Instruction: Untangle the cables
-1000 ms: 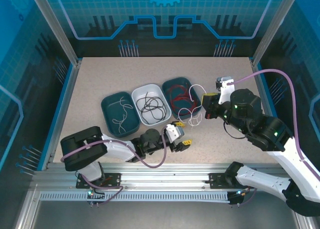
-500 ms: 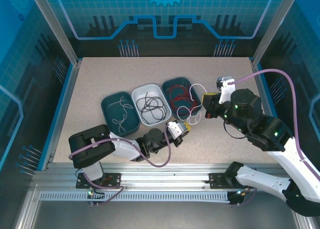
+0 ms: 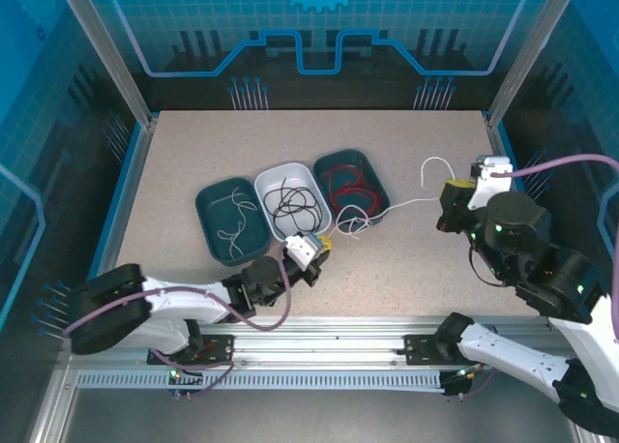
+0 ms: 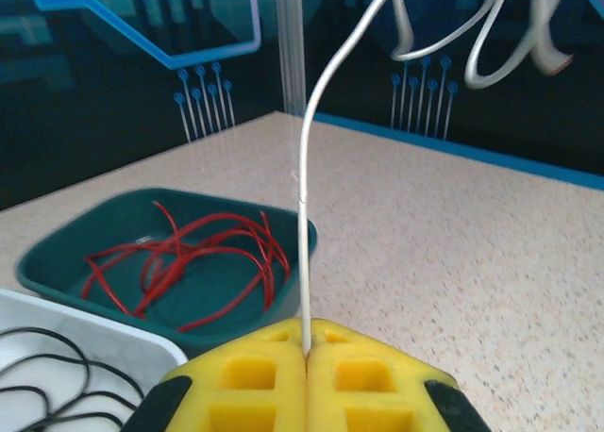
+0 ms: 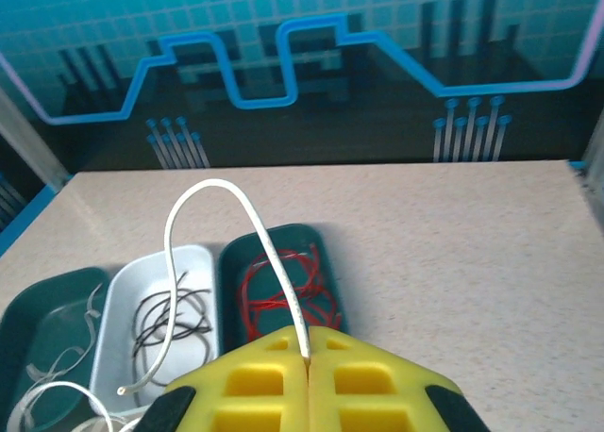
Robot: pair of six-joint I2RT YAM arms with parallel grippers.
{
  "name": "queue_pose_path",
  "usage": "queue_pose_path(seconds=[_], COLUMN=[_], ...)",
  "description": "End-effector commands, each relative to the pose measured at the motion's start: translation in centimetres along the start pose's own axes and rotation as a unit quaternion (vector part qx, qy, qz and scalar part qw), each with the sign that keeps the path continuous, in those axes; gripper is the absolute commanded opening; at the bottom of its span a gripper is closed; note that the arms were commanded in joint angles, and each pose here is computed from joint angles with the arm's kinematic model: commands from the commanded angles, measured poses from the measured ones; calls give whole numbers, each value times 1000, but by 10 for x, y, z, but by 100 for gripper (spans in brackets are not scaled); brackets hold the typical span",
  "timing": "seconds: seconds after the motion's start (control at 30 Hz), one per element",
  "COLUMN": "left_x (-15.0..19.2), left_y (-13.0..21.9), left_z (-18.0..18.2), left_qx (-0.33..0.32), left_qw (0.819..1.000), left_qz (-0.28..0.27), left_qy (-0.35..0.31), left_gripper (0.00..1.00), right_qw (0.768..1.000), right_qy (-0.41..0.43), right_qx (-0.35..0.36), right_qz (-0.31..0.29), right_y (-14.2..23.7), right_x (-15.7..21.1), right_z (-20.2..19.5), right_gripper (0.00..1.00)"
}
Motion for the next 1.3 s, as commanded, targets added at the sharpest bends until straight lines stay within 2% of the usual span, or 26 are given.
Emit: queue_pose_path(seconds=[0.0, 0.23, 0.47, 0.57, 0.63, 0.73, 0.83, 0.97, 1.17, 1.27], left_x=[3, -13, -51, -64, -67, -62, -49, -34, -2, 12], left_y=[13, 40, 69, 74, 74, 72, 69, 67, 62, 61], left_z=[9, 32, 57, 72, 83, 103, 119, 133, 158, 165], left_qx=[-27, -94, -139, -168, -196, -245, -269, -271, -281, -289], left_qw=[999, 993, 989, 983, 975, 951, 931, 917, 878, 864], left_qz=[46, 65, 42, 67, 107, 188, 236, 258, 292, 295], left_qy=[-8, -18, -16, -15, -8, 22, 71, 139, 255, 287], left_gripper=[0, 0, 0, 0, 0, 0, 0, 0, 0, 0], right_qw=[997, 993, 991, 992, 993, 993, 995, 996, 998, 998], right_qy=[4, -8, -17, -11, -7, -1, 4, 11, 21, 25], right_qx=[62, 100, 108, 106, 108, 105, 98, 84, 67, 61], right_qz=[-38, -67, -71, -62, -57, -48, -36, -19, 4, 16], right_y=[15, 35, 44, 39, 35, 28, 22, 16, 6, 1], right_x=[-5, -5, -2, 0, 1, 2, 4, 5, 9, 10], right_z=[-20, -42, -51, -48, -46, -41, -35, -29, -20, -15], right_gripper=[0, 0, 0, 0, 0, 0, 0, 0, 0, 0])
Point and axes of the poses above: each hand's point on the last joint's axis, 136 mm out from that joint toward the fingers, its own y axis back along the fingers, its own z axis along the line the jaws close on, x = y × z, the point moved 10 cm from there along y, back along the fingers, and after that the axes turned 10 degrees about -y, right-handed, at the moved point
